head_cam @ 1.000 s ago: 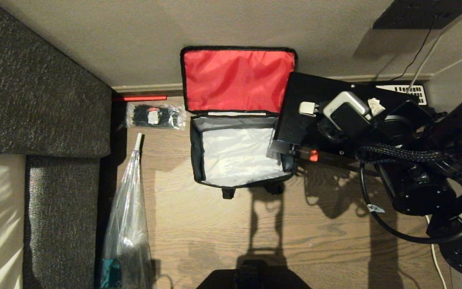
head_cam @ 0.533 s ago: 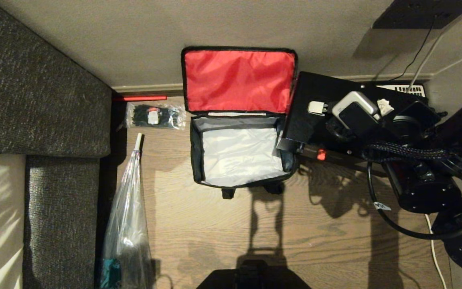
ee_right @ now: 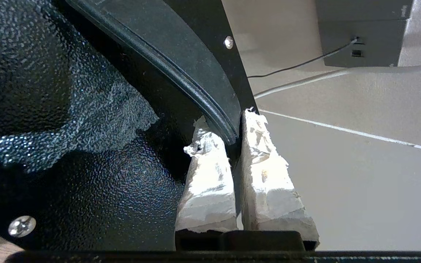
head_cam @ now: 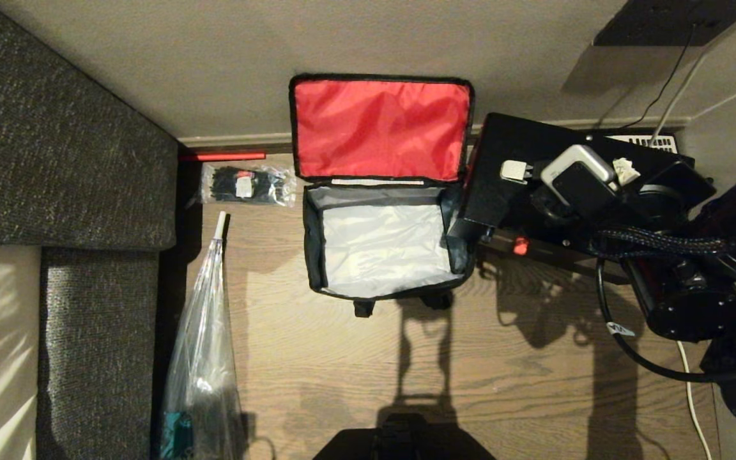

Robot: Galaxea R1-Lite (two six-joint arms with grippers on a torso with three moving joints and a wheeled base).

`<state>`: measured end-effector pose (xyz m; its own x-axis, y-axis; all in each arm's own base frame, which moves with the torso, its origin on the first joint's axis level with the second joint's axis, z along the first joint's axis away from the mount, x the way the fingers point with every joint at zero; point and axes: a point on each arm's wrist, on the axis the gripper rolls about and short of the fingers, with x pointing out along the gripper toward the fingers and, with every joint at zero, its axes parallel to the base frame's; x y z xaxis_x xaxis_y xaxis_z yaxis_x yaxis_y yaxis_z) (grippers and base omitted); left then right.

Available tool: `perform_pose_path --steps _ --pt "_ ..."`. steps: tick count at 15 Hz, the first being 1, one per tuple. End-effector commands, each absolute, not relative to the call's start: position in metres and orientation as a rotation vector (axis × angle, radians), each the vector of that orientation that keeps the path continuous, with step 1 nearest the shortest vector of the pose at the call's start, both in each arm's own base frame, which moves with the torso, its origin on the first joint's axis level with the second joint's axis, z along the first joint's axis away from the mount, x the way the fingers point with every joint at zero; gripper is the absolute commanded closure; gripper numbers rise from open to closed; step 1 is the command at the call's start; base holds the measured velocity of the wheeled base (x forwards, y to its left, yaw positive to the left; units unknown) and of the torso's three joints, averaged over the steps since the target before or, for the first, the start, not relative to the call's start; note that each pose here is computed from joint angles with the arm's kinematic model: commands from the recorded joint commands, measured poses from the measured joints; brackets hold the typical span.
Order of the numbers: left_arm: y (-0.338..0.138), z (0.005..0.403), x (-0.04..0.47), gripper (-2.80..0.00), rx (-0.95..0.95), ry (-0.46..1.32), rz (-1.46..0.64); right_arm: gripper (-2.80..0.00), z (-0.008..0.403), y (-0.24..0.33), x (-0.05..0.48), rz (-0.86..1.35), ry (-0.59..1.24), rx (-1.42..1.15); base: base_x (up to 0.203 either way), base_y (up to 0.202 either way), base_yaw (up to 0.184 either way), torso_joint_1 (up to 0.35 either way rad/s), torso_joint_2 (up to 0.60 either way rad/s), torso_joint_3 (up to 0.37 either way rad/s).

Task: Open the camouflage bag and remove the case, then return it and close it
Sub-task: Release the handle

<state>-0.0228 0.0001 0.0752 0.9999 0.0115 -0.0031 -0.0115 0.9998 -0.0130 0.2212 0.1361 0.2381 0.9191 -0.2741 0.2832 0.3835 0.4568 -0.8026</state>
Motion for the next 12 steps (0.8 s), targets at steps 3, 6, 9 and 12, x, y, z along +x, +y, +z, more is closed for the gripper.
perform_pose_path --steps 3,6,9,12 --pt "0.0001 0.0743 -0.0226 0.0 -0.014 0.006 0.012 0.0 0.2438 0.1314 0.2149 -0.421 -0.126 -1.017 0.0 0.0 0.0 0.0 0.0 0.0" --pt "0.0001 0.0743 -0.0226 0.0 -0.014 0.006 0.012 0.0 0.2454 0.1294 0.2121 -0.423 -0.129 -1.015 0.0 0.0 0.0 0.0 0.0 0.0" --pt "0.0001 0.0743 -0.0226 0.0 -0.014 0.006 0.012 0.0 0.2474 0.1274 0.2105 -0.43 -0.132 -1.012 0.0 0.0 0.0 0.0 0.0 0.0" --pt "0.0001 0.0743 -0.0226 0.0 -0.014 0.006 0.012 0.0 0.2481 0.1249 0.2096 -0.437 -0.13 -1.012 0.0 0.0 0.0 0.0 0.0 0.0"
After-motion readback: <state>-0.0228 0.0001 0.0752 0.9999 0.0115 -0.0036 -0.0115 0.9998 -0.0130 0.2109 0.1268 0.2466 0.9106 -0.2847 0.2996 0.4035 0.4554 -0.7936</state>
